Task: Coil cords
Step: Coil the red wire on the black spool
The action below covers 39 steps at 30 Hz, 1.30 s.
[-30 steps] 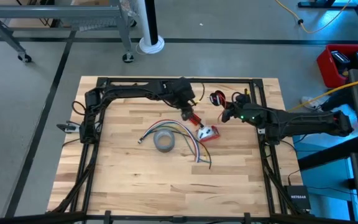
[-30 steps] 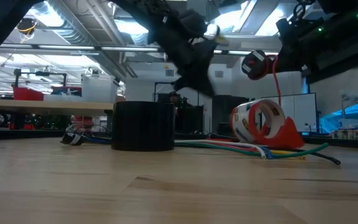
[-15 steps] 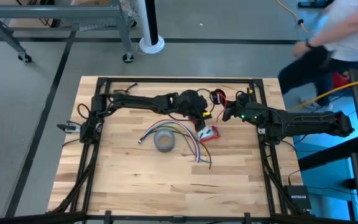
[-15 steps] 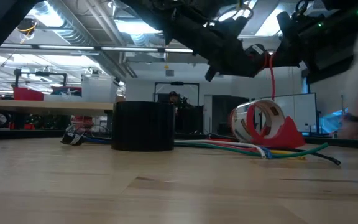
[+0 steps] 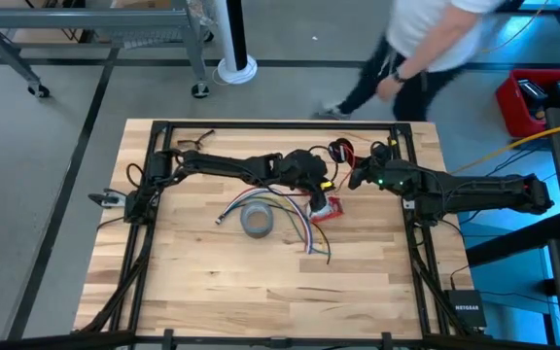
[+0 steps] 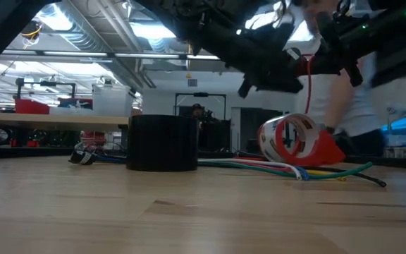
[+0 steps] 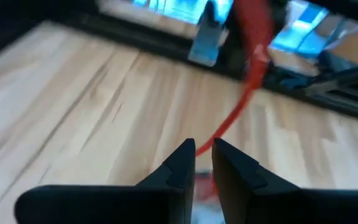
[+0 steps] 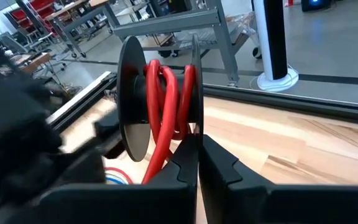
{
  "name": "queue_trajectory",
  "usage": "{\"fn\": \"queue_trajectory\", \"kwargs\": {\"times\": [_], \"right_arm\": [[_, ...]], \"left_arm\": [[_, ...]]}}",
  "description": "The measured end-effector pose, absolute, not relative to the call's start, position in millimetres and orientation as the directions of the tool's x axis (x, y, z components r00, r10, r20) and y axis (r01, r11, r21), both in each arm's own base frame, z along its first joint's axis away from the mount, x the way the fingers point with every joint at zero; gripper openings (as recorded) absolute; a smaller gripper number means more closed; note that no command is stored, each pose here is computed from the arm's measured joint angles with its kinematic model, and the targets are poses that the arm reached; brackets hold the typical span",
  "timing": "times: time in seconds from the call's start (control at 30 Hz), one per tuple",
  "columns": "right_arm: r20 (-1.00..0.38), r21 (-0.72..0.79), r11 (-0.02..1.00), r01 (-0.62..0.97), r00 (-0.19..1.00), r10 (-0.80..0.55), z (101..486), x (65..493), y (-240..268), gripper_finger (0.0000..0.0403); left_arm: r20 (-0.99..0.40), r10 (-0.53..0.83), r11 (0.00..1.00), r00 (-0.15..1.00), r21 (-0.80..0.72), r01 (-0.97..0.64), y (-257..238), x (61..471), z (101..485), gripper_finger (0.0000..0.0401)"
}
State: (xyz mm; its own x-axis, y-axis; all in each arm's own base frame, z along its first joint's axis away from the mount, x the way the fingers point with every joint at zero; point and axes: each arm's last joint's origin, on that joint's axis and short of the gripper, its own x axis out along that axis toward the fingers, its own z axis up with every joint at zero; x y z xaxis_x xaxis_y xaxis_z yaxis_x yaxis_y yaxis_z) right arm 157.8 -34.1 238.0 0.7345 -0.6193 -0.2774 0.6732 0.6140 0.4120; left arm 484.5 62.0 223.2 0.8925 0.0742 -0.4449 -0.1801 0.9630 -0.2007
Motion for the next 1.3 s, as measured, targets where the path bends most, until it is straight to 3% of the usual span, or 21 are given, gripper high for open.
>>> {"fn": "queue_trajectory", "kwargs": {"times": [0.27, 0.67, 0.9, 1.3], "right_arm": [[-0.248, 0.433, 0.616, 0.658, 0.744, -0.62, 243, 153, -34, 0.0003], [-0.206, 0.46, 0.62, 0.636, 0.755, -0.622, 250, 146, -33, 0.0003], [-0.206, 0.46, 0.62, 0.636, 0.755, -0.622, 250, 146, -33, 0.0003], [-0.19, 0.47, 0.621, 0.627, 0.759, -0.622, 252, 146, -33, 0.0003]], "left_arm": [[-0.521, -0.055, 0.942, 0.852, -0.31, -0.128, 77, 477, 215, 0.0054], [-0.39, -0.071, 0.979, 0.918, -0.201, -0.009, 60, 487, 228, 0.0162], [-0.346, 0.047, 0.997, 0.937, -0.034, -0.063, 48, 490, 232, 0.0168], [-0.26, 0.104, 0.994, 0.96, 0.005, -0.106, 50, 493, 241, 0.0168]]}}
